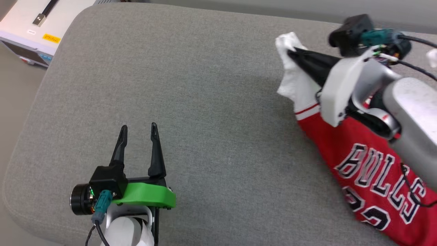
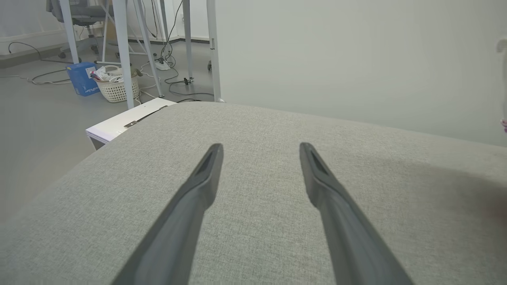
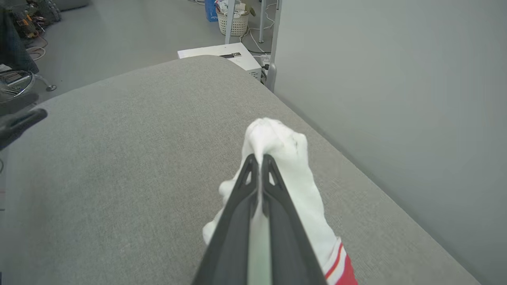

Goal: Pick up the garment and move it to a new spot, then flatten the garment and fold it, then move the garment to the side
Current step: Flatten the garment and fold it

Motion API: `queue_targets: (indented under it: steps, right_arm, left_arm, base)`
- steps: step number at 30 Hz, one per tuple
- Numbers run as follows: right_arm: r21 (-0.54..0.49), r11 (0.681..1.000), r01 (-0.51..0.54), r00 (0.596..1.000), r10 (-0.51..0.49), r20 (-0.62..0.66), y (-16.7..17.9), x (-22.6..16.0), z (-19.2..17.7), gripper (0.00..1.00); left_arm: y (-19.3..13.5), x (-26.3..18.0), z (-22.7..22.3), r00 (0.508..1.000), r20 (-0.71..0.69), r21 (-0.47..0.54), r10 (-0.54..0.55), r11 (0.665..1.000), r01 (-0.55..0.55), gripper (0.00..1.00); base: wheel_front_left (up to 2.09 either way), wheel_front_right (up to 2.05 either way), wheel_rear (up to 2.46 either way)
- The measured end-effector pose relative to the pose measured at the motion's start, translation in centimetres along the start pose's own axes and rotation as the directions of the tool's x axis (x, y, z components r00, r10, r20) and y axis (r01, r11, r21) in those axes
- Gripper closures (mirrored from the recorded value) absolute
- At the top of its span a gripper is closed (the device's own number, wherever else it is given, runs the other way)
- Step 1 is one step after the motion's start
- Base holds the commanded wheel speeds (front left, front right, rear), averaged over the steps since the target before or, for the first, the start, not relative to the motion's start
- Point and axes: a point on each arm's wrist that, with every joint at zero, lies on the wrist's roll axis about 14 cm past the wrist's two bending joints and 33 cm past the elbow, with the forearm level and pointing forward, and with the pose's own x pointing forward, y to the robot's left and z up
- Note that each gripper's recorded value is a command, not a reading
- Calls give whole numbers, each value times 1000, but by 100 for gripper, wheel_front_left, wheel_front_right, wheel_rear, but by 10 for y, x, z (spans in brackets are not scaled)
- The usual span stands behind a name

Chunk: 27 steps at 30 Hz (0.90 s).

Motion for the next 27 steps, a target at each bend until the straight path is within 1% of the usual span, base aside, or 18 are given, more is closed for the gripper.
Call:
queue_targets:
  steps: [4, 6, 8, 10, 14, 16, 18, 20, 22, 23, 24, 27]
  right_arm:
    - [-17, 991, -134, 991, 134, 1, 52, 36, -2, 100]
    - [3, 981, -194, 981, 194, 3, 77, 50, -8, 100]
    - [38, 969, -242, 970, 243, -28, 98, 60, -22, 100]
    - [46, 959, -279, 955, 282, -93, 116, 66, -45, 100]
    - [69, 946, -317, 908, 324, -266, 137, 64, -107, 100]
    - [94, 939, -331, 873, 342, -347, 147, 56, -136, 100]
    - [133, 931, -340, 840, 365, -401, 158, 48, -156, 100]
    - [163, 924, -346, 824, 382, -418, 166, 44, -163, 100]
    - [153, 924, -350, 827, 381, -413, 168, 44, -162, 100]
    - [154, 925, -347, 839, 380, -391, 167, 44, -158, 58]
    - [151, 926, -346, 848, 377, -372, 167, 45, -155, 0]
    - [132, 930, -343, 895, 366, -253, 166, 47, -134, 0]
  left_arm:
    - [9, -2, -4, 999, -14, 2, 33, 999, -33, 0]
    - [15, -2, -6, 998, -21, 2, 53, 999, -53, 0]
    - [20, -2, -7, 997, -27, 1, 70, 998, -70, 0]
    - [22, -2, -9, 996, -32, 3, 79, 997, -78, 0]
    - [27, -2, -12, 995, -40, 8, 96, 995, -95, 0]
    - [28, -2, -13, 994, -44, 9, 98, 995, -98, 0]
    - [30, -3, -14, 994, -47, 12, 103, 995, -102, 0]
    - [30, -2, -15, 993, -51, 13, 103, 995, -103, 0]
    - [30, -2, -16, 993, -54, 13, 104, 995, -103, 0]
    - [30, -2, -17, 993, -54, 13, 104, 995, -104, 0]
    - [30, -2, -16, 993, -53, 13, 105, 994, -104, 0]
    - [30, -2, -12, 994, -41, 14, 98, 995, -97, 0]
  base:
    - [0, 0, 0]
    - [0, 0, 0]
    - [0, 0, 0]
    - [0, 0, 0]
    - [0, 0, 0]
    - [0, 0, 0]
    - [0, 0, 0]
    - [0, 0, 0]
    - [0, 0, 0]
    - [0, 0, 0]
    - [0, 0, 0]
    - [0, 0, 0]
